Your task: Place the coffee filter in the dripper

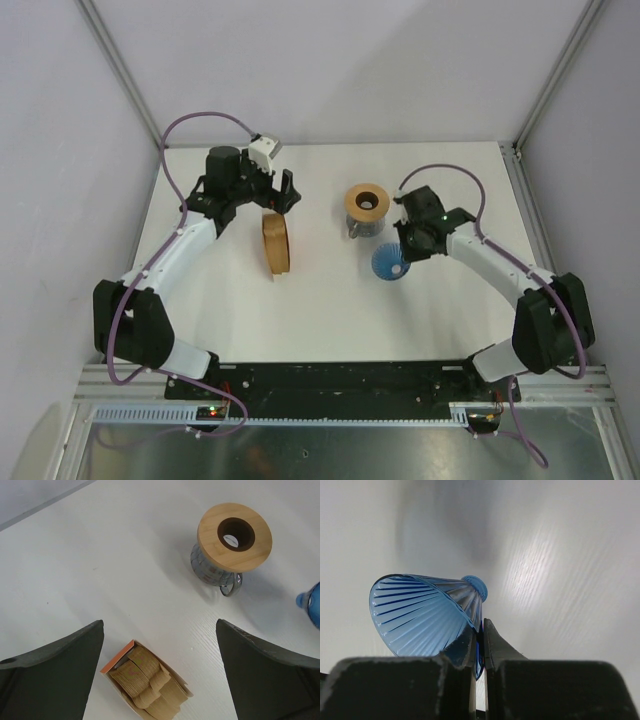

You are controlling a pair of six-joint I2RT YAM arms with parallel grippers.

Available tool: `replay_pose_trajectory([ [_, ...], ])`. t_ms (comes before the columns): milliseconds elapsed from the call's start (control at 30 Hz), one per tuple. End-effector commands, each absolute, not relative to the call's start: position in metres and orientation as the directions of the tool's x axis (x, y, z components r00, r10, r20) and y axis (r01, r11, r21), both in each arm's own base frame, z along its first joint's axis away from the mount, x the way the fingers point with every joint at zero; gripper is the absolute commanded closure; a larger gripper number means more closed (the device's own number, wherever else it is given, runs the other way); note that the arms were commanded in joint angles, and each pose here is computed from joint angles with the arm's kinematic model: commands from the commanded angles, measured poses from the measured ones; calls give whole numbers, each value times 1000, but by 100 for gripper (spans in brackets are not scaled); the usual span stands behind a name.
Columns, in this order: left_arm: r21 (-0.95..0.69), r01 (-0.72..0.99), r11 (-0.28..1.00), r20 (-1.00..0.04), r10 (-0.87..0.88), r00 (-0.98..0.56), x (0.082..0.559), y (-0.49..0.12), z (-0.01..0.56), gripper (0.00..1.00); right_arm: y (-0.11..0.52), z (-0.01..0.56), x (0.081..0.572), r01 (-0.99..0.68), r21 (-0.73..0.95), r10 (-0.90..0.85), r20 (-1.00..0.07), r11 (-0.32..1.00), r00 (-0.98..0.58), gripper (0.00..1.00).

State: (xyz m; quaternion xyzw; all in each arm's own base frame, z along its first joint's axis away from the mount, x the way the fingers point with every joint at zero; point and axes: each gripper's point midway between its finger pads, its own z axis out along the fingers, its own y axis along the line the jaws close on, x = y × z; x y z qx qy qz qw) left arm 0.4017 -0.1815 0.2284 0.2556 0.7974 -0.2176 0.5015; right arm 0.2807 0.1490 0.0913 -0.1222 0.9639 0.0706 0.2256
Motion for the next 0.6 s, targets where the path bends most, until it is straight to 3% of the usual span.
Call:
replay_pose_trajectory([
  [0,-70,650,757,-922,200,-332,400,-187,236,1,140,179,321,-257,68,-160,-623,964,-766,100],
  [300,-65,646,761,-920,205,-334,399,-185,233,1,165,262,394,-315,164,-111,-708,935,-698,100],
  [567,-67,649,758,-919,207,-336,397,-185,231,1,197,256,437,-352,194,-147,-654,916,-742,100],
])
